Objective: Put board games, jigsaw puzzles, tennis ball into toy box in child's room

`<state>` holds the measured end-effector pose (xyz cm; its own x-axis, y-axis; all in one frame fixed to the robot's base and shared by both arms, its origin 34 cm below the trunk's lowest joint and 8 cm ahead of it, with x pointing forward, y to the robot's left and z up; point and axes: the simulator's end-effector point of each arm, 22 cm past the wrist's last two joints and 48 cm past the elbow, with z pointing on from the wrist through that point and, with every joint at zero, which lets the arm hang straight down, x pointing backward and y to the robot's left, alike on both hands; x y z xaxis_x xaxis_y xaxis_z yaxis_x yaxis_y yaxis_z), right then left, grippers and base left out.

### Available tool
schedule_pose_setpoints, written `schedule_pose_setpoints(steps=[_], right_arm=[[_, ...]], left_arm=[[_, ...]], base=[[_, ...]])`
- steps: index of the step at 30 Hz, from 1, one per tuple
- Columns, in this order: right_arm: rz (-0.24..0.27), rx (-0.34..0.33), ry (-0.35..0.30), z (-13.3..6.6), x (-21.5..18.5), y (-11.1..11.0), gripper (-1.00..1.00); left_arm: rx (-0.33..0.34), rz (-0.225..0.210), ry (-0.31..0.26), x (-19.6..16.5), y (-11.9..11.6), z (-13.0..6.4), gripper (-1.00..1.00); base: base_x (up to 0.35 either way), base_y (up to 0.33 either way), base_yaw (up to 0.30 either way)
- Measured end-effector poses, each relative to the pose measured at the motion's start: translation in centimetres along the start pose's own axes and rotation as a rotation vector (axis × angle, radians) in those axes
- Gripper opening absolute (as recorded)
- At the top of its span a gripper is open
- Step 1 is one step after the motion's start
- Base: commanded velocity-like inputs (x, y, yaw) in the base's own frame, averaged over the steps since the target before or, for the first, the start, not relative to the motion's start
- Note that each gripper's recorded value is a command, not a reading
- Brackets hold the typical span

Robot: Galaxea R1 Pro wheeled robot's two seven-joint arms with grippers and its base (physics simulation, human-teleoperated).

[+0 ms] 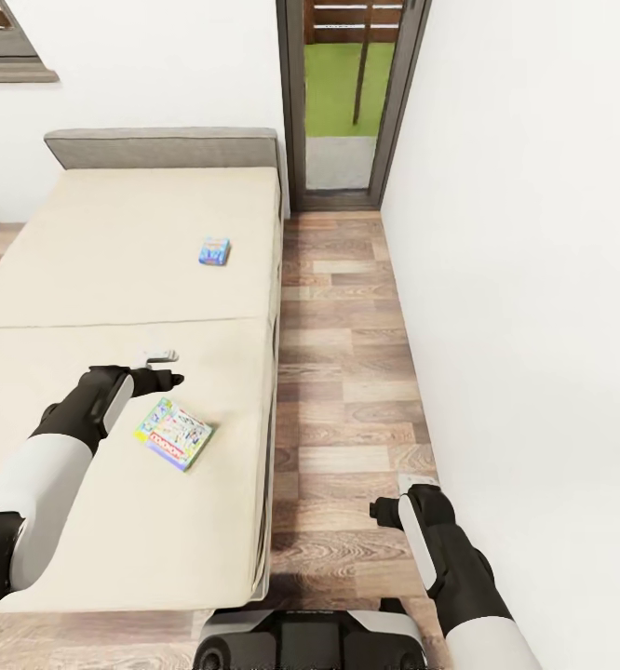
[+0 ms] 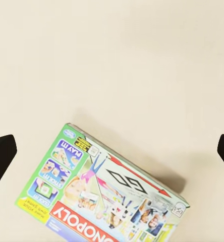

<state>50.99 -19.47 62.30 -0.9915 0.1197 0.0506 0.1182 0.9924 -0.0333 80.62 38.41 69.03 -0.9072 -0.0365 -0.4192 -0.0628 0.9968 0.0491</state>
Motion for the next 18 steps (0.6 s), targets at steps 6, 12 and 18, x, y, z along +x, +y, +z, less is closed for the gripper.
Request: schedule_pose_setpoints(steps=[6,12,18], right_arm=[[0.000,0.001,0.010,0.4,0.3,0.0,1.00],[-0.001,0.002,0.020,0.8,0.7,-0.1,1.00],[-0.001,0.004,0.030,1.2,1.1,-0.1,1.00]], left_arm=[[-0.001,0.000,0.009,0.5,0.1,0.5,1.00],[-0.002,0.001,0.019,1.1,0.1,1.0,1.00],[-0.003,0.002,0.029,1.7,0.1,1.4,1.00]], base=[[0.000,0.000,0.000],[0.000,0.000,0.000],[0.000,0.000,0.000]])
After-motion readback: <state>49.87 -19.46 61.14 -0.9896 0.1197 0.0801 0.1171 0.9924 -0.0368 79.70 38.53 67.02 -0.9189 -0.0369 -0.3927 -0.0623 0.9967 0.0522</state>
